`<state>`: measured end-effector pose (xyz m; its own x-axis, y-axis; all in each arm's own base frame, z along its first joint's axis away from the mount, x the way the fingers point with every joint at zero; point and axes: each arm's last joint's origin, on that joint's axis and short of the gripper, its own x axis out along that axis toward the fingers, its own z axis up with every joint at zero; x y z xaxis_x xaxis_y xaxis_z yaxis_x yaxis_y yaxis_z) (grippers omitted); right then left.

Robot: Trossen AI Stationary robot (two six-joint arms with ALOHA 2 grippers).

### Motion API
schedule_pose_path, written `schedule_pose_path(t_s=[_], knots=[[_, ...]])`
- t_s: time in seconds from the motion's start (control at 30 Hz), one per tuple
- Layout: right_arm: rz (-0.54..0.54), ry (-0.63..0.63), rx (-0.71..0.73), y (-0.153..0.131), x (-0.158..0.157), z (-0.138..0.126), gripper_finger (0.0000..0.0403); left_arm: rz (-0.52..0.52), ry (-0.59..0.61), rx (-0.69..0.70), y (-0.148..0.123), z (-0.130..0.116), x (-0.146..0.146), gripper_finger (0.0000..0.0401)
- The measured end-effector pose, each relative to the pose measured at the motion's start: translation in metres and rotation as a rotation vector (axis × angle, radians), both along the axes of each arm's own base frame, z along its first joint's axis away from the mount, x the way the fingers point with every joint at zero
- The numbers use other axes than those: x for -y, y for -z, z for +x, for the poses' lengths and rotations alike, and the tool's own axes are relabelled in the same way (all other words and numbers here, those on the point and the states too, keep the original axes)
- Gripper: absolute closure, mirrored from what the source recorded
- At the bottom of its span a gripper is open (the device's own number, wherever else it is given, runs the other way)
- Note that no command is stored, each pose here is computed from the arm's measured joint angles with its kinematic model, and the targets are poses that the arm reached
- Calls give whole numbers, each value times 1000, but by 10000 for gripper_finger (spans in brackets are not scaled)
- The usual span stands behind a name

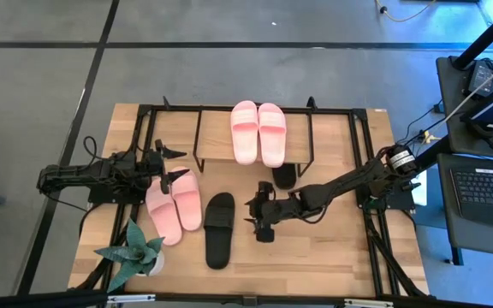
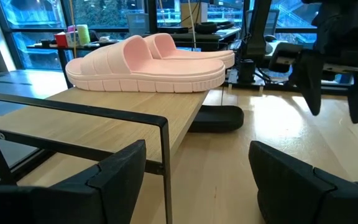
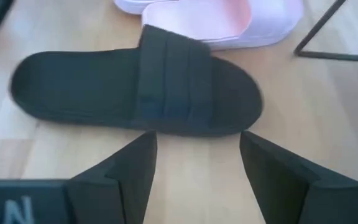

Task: Pick and place slides into the shelf
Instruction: Put the black slide under the shelf

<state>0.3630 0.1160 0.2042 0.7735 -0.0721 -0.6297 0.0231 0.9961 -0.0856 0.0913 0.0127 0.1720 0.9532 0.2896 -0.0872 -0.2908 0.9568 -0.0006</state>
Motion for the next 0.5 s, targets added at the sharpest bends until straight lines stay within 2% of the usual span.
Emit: schedule_pose_path(t_s=[0.13, 0.3, 0.5], knots=[[-38, -21, 38, -9, -5, 4, 171, -1, 0, 0, 0, 0, 0, 125], [-107, -70, 113, -34, -27, 14, 171, -1, -1, 0, 0, 0, 0, 125], [-256, -71, 70, -34, -50, 37, 171, -2, 0, 1, 0, 0, 0, 125]])
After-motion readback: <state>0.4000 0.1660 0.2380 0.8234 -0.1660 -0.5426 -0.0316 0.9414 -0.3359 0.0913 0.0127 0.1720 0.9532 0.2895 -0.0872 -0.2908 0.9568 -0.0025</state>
